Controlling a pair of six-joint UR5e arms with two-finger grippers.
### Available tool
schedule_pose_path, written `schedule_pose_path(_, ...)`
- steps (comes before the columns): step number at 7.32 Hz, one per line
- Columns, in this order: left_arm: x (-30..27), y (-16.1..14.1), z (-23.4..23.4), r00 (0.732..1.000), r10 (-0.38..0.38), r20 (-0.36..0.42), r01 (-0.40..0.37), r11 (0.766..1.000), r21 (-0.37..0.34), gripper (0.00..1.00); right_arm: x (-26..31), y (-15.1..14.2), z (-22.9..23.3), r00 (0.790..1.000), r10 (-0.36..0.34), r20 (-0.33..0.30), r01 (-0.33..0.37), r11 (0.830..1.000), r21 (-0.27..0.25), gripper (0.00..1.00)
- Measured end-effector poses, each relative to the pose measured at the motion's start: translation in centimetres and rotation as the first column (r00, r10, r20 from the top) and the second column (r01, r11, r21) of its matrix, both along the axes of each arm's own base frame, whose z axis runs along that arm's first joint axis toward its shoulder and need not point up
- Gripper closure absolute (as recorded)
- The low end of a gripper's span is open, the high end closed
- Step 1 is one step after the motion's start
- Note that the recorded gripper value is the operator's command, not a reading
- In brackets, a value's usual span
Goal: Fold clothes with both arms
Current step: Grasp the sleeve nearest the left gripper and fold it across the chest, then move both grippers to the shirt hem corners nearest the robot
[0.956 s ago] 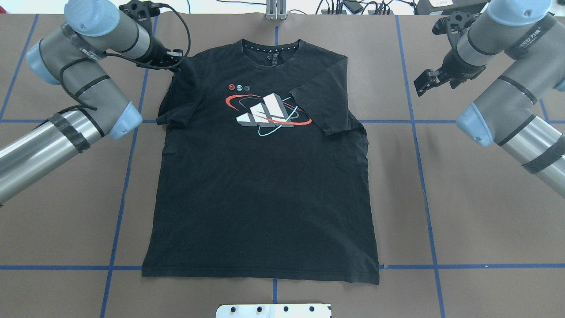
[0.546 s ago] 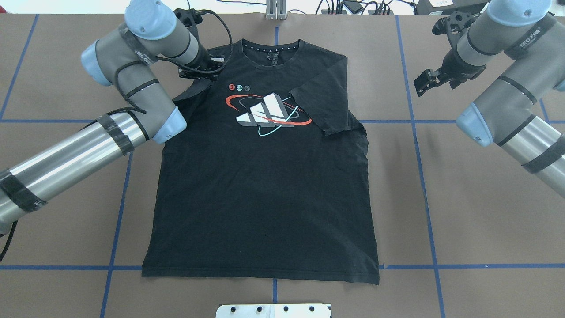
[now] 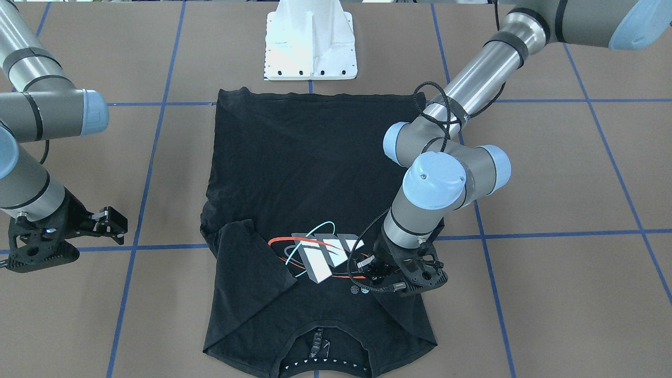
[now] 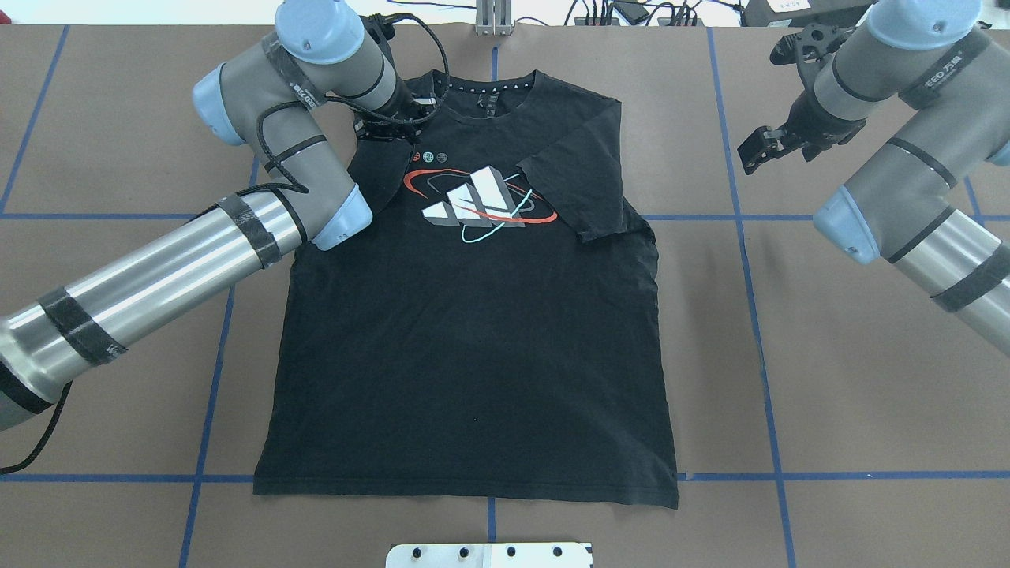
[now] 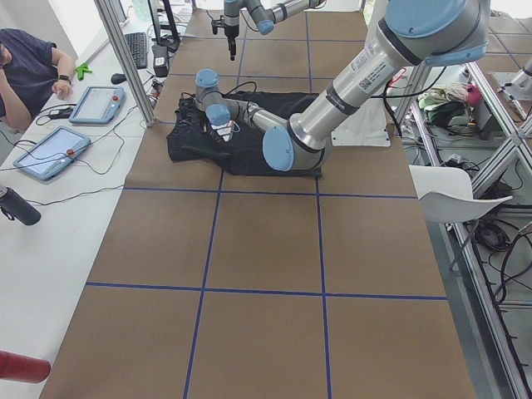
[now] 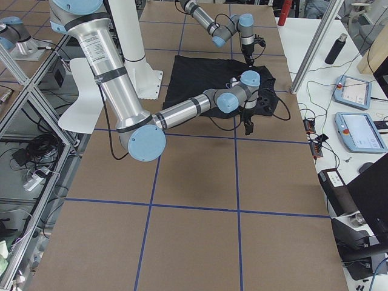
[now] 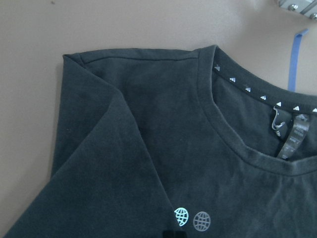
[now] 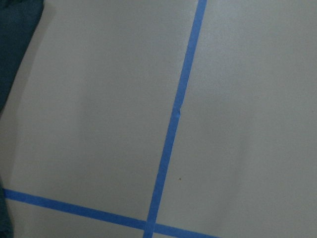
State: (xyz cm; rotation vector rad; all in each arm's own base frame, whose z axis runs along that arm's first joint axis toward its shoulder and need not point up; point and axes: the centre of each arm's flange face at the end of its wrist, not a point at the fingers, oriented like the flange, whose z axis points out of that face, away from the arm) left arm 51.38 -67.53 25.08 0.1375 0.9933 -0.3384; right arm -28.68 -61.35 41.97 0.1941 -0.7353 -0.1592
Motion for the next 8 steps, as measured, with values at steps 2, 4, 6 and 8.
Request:
schedule_pose_path(2, -0.3, 0.0, -0.5, 1.0, 0.015, 0.0, -0.015, 0.999, 0.035, 0.0, -0.2, 0.0, -0.1, 1.0, 0.0, 0.001, 0.0, 1.0, -0.001, 0.0)
schedule_pose_path(4, -2.4, 1.2, -0.4, 0.998, 0.064, 0.01, -0.065, 0.988, 0.14, 0.0, -1.3, 0.2, -1.3, 0.999, 0.027, 0.018, -0.026, 0.999, -0.026, 0.0)
schedule_pose_path(6, -6.7, 5.8, 3.3, 0.993, 0.116, 0.011, -0.115, 0.968, 0.225, 0.0, -3.9, 1.8, -3.9, 0.995, 0.085, 0.06, -0.079, 0.993, -0.085, 0.0)
schedule_pose_path(8, -11.2, 12.0, 6.8, 0.988, 0.155, -0.006, -0.148, 0.956, 0.254, 0.0, -6.4, 7.1, -6.2, 0.987, 0.129, 0.094, -0.118, 0.986, -0.116, 0.0)
